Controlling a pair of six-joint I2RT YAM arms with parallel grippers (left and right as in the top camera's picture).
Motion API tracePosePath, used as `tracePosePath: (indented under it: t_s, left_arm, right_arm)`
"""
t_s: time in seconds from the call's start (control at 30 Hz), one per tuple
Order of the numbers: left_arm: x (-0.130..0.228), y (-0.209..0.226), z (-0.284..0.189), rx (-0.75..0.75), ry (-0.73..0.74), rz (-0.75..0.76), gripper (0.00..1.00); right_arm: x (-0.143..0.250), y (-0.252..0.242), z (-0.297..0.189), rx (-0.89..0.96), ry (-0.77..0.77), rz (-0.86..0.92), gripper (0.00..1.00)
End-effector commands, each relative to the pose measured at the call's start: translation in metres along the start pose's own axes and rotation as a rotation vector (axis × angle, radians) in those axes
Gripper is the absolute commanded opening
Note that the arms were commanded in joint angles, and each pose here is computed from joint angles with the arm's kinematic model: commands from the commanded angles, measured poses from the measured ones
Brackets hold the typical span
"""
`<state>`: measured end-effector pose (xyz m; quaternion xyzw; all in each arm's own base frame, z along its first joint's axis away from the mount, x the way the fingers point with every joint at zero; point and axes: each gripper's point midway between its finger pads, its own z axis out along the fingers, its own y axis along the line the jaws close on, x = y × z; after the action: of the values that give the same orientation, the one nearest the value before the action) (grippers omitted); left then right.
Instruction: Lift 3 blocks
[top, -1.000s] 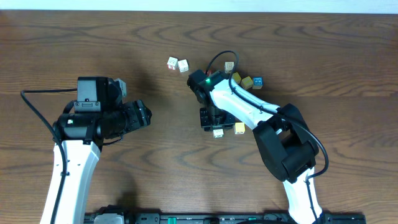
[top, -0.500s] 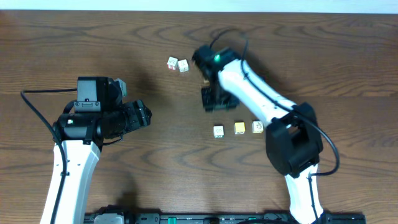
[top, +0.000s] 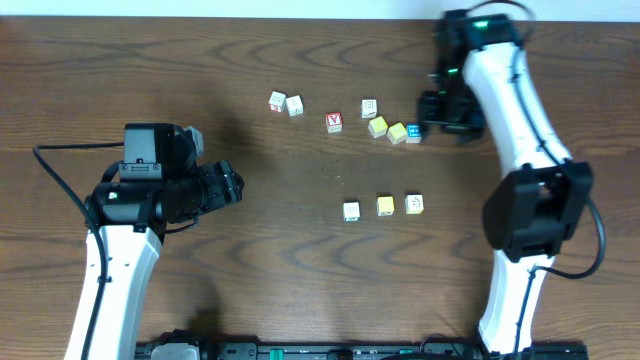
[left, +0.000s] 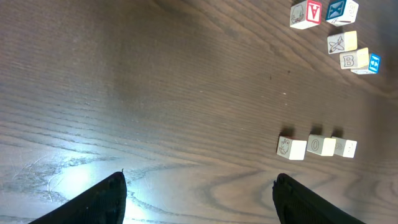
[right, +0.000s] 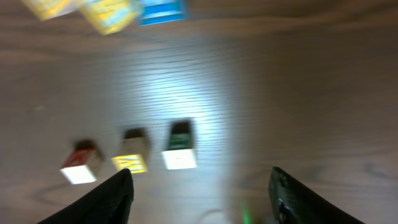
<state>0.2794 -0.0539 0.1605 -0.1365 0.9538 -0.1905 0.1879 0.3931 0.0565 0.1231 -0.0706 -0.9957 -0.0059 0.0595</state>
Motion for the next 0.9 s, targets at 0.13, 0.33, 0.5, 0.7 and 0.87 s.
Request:
tracePosePath:
  t_s: [0.13,0.33,0.5,0.7,0.87]
  left_arm:
    - [-0.003,-0.005,-0.003,0.014,-0.007,0.004,0.76]
    - [-0.003,-0.005,-0.003,0.014,-0.007,0.004,0.76]
    - [-0.003,-0.005,-0.003,0.014,-0.007,0.004,0.76]
    - [-0.003,-0.005,-0.003,0.014,-0.007,0.004,0.76]
    - [-0.003,-0.005,-0.003,0.014,-0.007,0.004,0.76]
  right_arm:
    - [-0.01,-0.061,-0.002,-0.016,0.009,0.094,0.85]
    - [0.007,-0.088,0.007,-0.014,0.098,0.156,0.91]
    - [0.016,-0.092,0.001,-0.014,0.115,0.171,0.91]
    - [0.036,-0.085,-0.042,-0.054,0.007,0.164,0.92]
    - [0.068,-0.087,-0.064,-0.047,-0.111,0.152,0.99]
